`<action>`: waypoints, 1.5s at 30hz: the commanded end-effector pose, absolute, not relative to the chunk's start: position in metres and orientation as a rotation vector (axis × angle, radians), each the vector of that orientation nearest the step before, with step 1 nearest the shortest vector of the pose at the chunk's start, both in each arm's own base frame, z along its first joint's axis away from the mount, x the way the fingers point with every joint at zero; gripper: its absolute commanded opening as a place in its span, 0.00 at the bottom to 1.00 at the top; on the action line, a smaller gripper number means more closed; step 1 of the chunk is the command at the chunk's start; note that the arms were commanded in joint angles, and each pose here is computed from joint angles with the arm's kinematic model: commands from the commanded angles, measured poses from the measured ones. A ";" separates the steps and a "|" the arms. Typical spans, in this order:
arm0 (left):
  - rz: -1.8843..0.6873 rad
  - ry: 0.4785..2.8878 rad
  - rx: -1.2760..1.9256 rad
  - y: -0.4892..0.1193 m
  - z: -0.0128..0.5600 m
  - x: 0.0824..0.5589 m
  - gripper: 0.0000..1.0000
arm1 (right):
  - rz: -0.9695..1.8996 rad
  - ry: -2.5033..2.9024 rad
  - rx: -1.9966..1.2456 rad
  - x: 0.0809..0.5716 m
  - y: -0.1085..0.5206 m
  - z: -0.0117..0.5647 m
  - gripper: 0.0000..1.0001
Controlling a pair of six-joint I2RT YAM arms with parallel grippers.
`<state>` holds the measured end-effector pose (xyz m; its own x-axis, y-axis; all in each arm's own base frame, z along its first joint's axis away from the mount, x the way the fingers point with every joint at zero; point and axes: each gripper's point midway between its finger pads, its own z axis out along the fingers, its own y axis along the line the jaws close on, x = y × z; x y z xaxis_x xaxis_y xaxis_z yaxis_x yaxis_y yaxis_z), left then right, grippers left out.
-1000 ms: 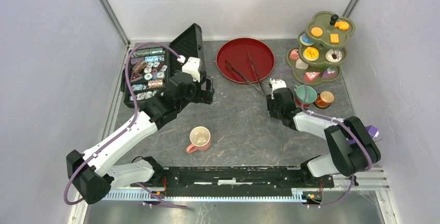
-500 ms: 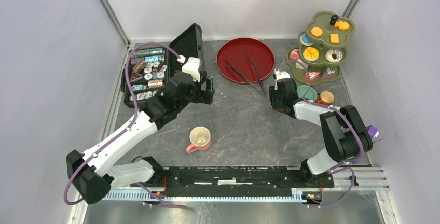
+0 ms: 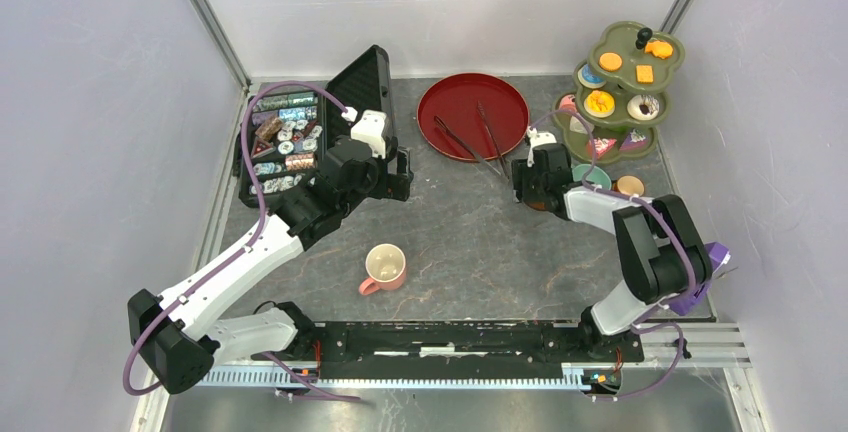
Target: Serve the afternoon tea
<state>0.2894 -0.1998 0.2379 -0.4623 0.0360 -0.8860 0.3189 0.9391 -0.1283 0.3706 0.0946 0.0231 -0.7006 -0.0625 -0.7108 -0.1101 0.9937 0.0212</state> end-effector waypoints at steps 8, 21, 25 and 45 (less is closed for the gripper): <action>-0.369 1.974 0.171 -0.198 0.263 0.294 1.00 | 0.263 2.005 -0.206 0.375 0.127 0.172 0.85; -0.065 1.887 -0.180 -0.121 0.283 0.300 1.00 | 1.172 2.026 -0.449 0.247 0.348 0.179 0.92; -0.054 1.836 -0.244 -0.107 0.290 0.295 1.00 | 1.179 2.136 -0.485 0.227 0.377 0.164 0.90; -0.086 1.773 -0.285 -0.096 0.299 0.288 1.00 | 0.435 2.361 -0.749 0.207 0.387 0.104 0.35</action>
